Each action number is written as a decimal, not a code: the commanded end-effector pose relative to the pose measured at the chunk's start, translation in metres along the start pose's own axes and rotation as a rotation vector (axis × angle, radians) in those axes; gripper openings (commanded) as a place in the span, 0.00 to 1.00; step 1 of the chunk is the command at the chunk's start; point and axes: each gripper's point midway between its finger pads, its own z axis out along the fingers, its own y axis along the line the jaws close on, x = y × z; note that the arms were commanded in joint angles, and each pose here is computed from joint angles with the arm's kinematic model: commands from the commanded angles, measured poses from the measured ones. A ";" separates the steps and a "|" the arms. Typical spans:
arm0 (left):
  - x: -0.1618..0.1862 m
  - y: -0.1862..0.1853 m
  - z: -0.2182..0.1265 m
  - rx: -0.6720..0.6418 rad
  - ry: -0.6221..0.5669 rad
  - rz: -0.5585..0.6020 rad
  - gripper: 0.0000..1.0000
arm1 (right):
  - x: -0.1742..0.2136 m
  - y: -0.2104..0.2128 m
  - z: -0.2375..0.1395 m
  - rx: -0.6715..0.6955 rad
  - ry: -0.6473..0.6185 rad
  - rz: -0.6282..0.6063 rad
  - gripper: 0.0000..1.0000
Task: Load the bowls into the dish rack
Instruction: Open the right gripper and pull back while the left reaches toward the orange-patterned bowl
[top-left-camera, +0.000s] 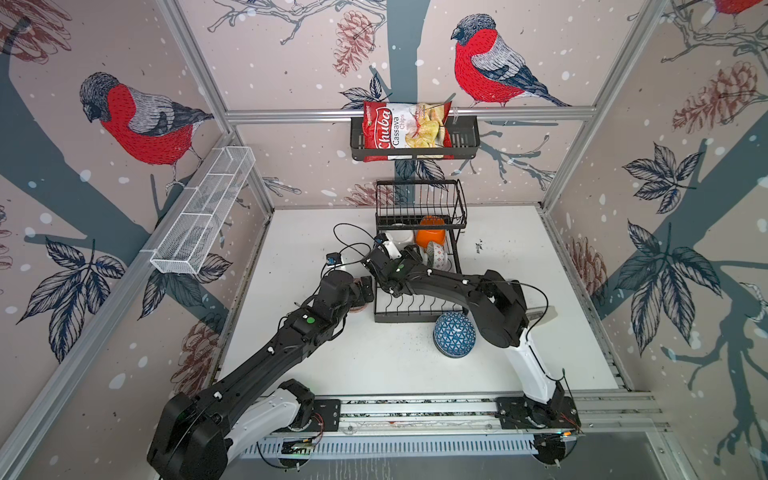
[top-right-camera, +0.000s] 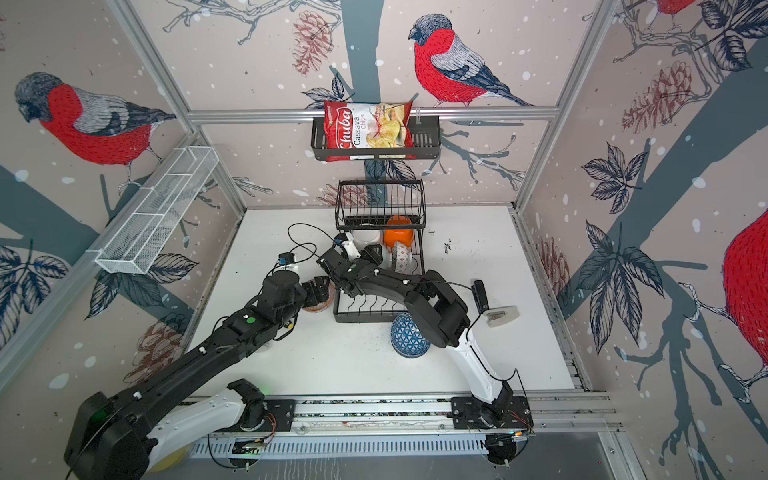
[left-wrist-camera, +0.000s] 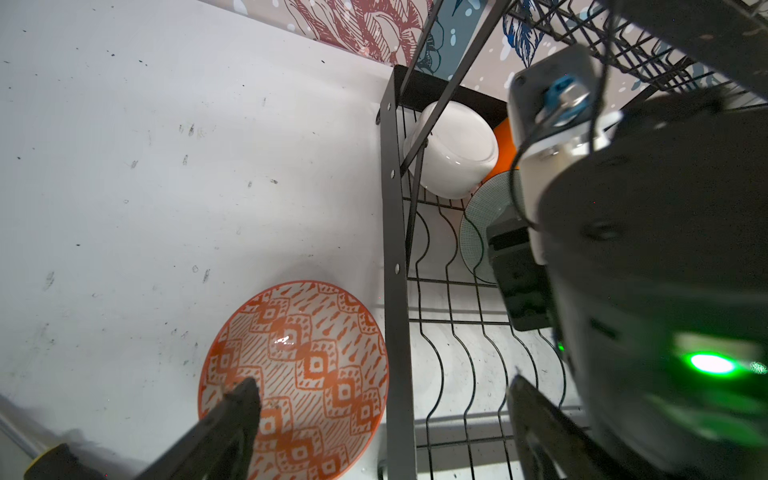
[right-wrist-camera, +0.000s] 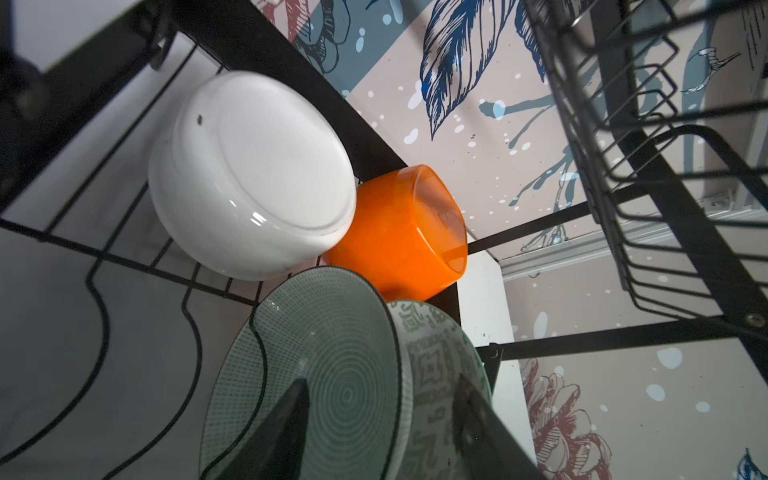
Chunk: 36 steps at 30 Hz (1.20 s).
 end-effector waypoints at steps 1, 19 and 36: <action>-0.004 0.000 -0.001 0.002 -0.017 -0.008 0.92 | -0.004 0.000 -0.008 -0.075 -0.005 0.065 0.64; -0.008 0.032 -0.012 -0.094 -0.015 -0.041 0.92 | 0.015 -0.003 -0.060 -0.498 0.010 0.301 0.75; 0.023 0.069 0.015 -0.304 0.162 -0.028 0.91 | 0.022 -0.057 -0.115 -0.672 -0.107 0.444 0.78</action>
